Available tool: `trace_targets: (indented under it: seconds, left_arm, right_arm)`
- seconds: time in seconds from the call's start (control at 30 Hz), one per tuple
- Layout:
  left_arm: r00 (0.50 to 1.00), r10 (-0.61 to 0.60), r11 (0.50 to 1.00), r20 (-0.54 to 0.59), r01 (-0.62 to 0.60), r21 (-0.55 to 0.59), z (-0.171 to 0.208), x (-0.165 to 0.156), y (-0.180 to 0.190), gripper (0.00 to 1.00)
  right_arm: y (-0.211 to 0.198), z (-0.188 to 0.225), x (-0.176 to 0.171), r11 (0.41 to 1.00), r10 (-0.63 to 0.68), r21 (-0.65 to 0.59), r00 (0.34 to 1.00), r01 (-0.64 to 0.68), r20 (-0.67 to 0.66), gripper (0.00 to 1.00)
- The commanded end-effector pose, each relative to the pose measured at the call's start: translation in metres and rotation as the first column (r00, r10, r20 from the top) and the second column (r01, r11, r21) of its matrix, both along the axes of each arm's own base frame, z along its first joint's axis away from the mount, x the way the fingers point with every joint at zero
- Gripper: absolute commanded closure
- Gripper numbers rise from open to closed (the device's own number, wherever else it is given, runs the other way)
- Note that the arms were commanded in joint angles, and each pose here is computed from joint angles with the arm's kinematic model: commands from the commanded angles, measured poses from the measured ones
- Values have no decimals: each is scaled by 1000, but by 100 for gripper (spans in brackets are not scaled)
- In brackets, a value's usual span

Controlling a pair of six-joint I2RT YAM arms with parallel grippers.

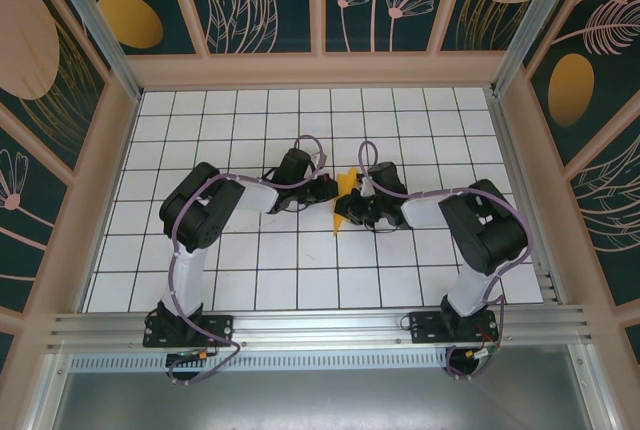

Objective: Fold a paper plane with a square sheet of paper (fold left side to right side)
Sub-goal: Fold the wing for the fifth time at the center of the table.

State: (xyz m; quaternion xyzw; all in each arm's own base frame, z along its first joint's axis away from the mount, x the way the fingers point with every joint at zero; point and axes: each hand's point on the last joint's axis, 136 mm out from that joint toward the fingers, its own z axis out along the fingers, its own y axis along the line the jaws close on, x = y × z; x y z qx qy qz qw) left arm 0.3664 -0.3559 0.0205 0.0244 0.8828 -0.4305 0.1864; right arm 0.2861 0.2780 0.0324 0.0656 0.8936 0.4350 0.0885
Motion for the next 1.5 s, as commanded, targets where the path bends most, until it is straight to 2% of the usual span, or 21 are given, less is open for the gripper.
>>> trace_targets:
  seconds: [0.0, 0.23, 0.43, 0.5, 0.7, 0.87, 1.13, 1.47]
  left_arm:
    - [997, 66, 994, -37, -62, 93, -36, 7, 16, 100]
    - [997, 67, 993, -39, -63, 96, -37, 7, 17, 100]
    - [997, 71, 993, -40, -66, 99, -38, 6, 17, 100]
    - [997, 72, 993, -41, -68, 100, -39, 6, 18, 100]
    - [996, 74, 992, -44, -69, 102, -40, 6, 18, 100]
    - [996, 76, 992, -44, -71, 102, -39, 6, 19, 100]
    - [996, 76, 992, -43, -71, 101, -39, 5, 19, 100]
    - [996, 76, 992, -43, -71, 101, -39, 5, 19, 100]
  right_arm:
    - [7, 1, 6, 1000, 3, 9, 1000, -3, 14, 83]
    - [5, -8, 8, 1000, -9, -20, 1000, 9, -5, 83]
    - [-6, -34, -6, 984, -8, -180, 998, -5, -69, 83]
    - [-8, -36, -10, 981, -2, -194, 997, -12, -71, 83]
    - [4, 10, 0, 997, 12, -74, 998, -8, 56, 81]
    - [2, 39, -1, 1000, -4, -26, 992, 7, 126, 80]
    - [5, 29, -23, 998, -8, 55, 998, 4, 67, 81]
    - [18, 24, -27, 998, 30, 58, 998, -33, 56, 81]
